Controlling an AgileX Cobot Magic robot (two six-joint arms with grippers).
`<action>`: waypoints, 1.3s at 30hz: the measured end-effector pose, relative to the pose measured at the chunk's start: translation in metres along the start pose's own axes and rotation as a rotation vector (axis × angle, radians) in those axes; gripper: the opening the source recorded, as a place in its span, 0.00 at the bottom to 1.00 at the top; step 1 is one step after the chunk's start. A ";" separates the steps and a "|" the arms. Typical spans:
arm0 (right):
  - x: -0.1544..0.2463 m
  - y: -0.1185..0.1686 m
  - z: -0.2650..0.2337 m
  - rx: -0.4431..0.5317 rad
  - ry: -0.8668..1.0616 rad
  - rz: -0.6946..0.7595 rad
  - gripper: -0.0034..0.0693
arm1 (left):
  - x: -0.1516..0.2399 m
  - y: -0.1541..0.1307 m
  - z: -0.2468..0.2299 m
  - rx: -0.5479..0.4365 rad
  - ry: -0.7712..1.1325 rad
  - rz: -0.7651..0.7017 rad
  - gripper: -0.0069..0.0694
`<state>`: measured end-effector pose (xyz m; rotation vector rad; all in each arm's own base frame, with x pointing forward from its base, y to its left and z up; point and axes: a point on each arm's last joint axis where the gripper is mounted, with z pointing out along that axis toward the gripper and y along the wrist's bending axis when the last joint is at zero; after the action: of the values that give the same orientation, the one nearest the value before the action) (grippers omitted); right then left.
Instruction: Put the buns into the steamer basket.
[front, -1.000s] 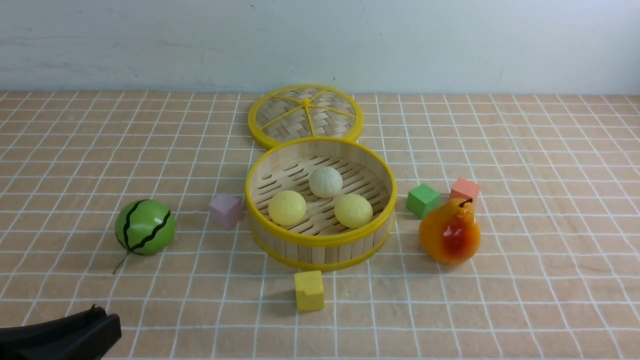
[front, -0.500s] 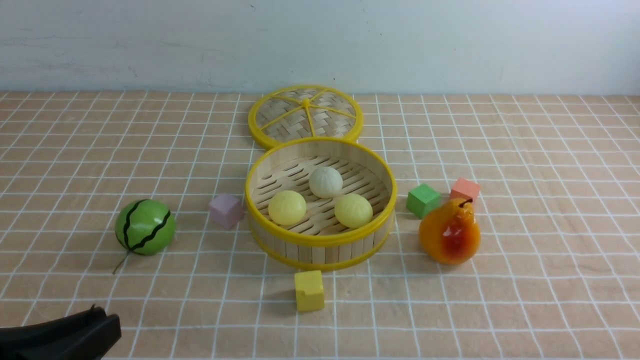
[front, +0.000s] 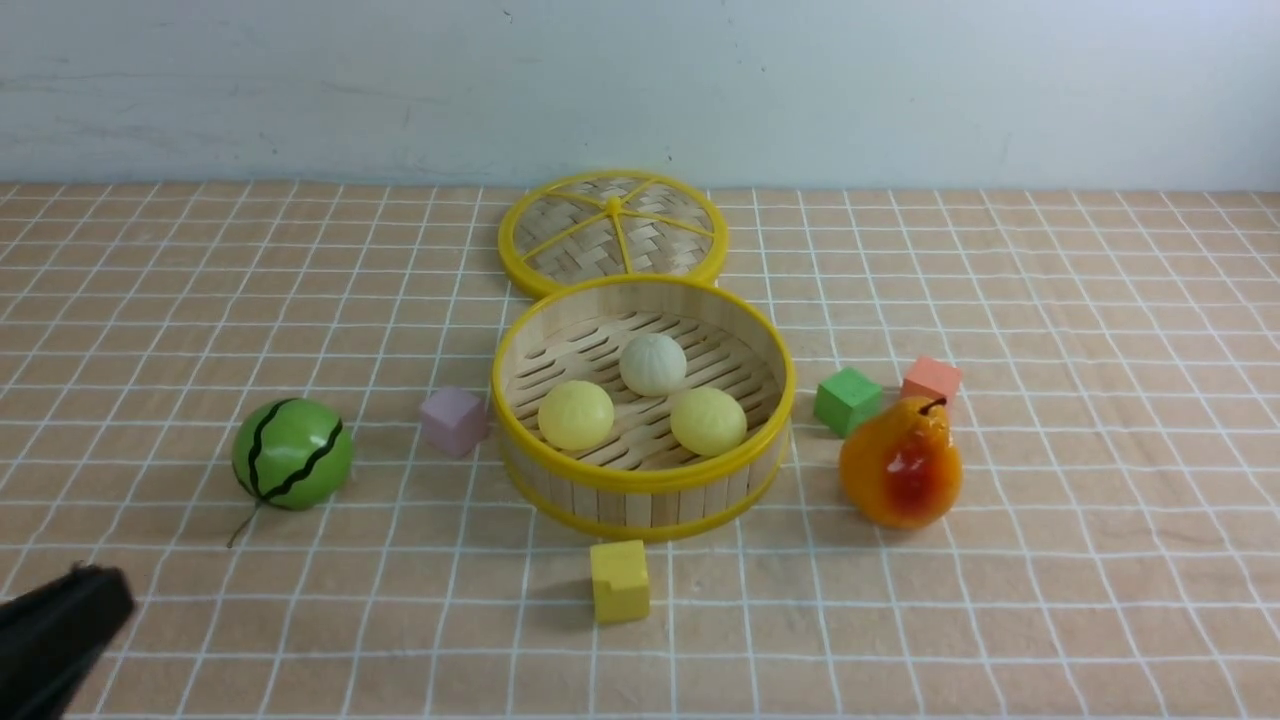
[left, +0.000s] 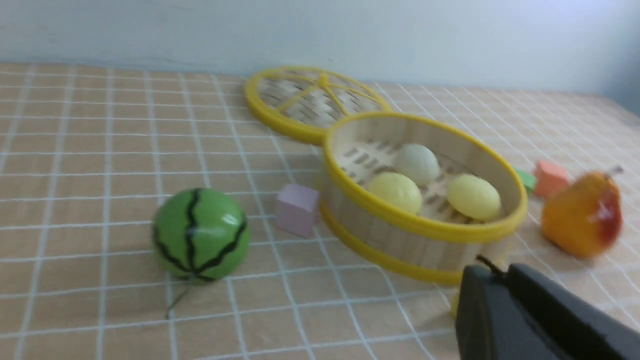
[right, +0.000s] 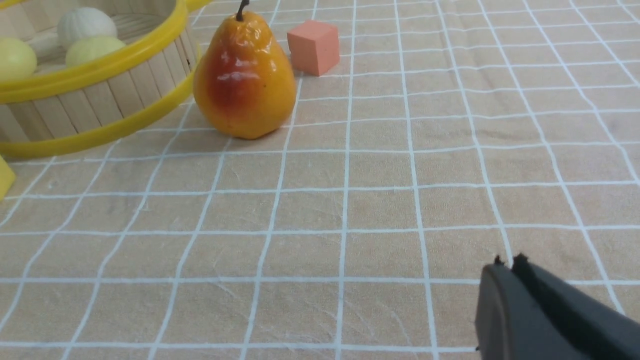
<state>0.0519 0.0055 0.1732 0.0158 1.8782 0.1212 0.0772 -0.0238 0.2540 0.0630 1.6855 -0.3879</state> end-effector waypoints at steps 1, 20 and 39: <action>0.000 0.000 0.000 0.000 0.000 0.000 0.06 | 0.008 0.006 -0.009 -0.055 -0.033 -0.026 0.07; 0.000 0.000 0.000 0.000 0.000 0.000 0.09 | 0.083 0.026 -0.020 -0.213 0.151 -0.181 0.07; 0.000 0.000 0.000 0.000 0.000 0.000 0.12 | 0.083 0.026 -0.020 -0.215 0.149 -0.186 0.07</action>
<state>0.0519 0.0055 0.1732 0.0158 1.8782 0.1212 0.0521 -0.0086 0.1699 -0.2297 1.8777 -0.3450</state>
